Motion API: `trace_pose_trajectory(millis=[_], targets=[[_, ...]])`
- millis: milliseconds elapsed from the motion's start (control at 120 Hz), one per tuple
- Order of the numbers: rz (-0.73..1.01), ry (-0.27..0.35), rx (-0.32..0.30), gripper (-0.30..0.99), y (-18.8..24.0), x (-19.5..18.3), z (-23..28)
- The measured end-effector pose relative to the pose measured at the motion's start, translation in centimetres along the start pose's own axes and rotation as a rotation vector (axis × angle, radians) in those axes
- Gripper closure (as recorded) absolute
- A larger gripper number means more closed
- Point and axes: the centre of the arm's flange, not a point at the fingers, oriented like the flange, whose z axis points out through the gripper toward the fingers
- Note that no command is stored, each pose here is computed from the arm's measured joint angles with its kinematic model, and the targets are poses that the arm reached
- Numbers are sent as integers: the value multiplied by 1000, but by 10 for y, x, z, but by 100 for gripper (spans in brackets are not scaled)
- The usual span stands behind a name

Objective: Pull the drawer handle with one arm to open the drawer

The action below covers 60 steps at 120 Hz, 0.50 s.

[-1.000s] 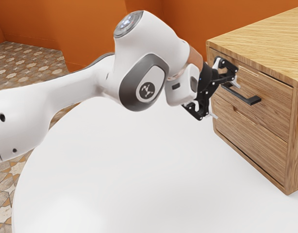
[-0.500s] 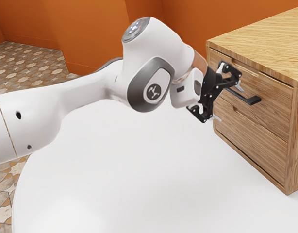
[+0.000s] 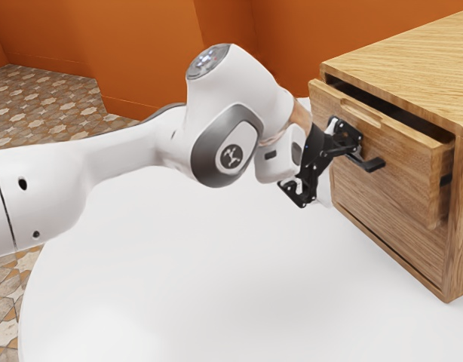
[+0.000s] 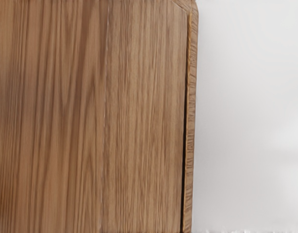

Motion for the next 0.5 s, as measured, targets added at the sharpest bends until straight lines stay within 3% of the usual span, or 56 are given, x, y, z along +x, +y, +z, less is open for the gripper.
trace_pose_trajectory(millis=[142,175,500], targets=[[-11,-25,-18,5,16,8,-20],[-16,-29,-18,15,19,10,-26],[-56,-92,-45,21,61,19,-65]])
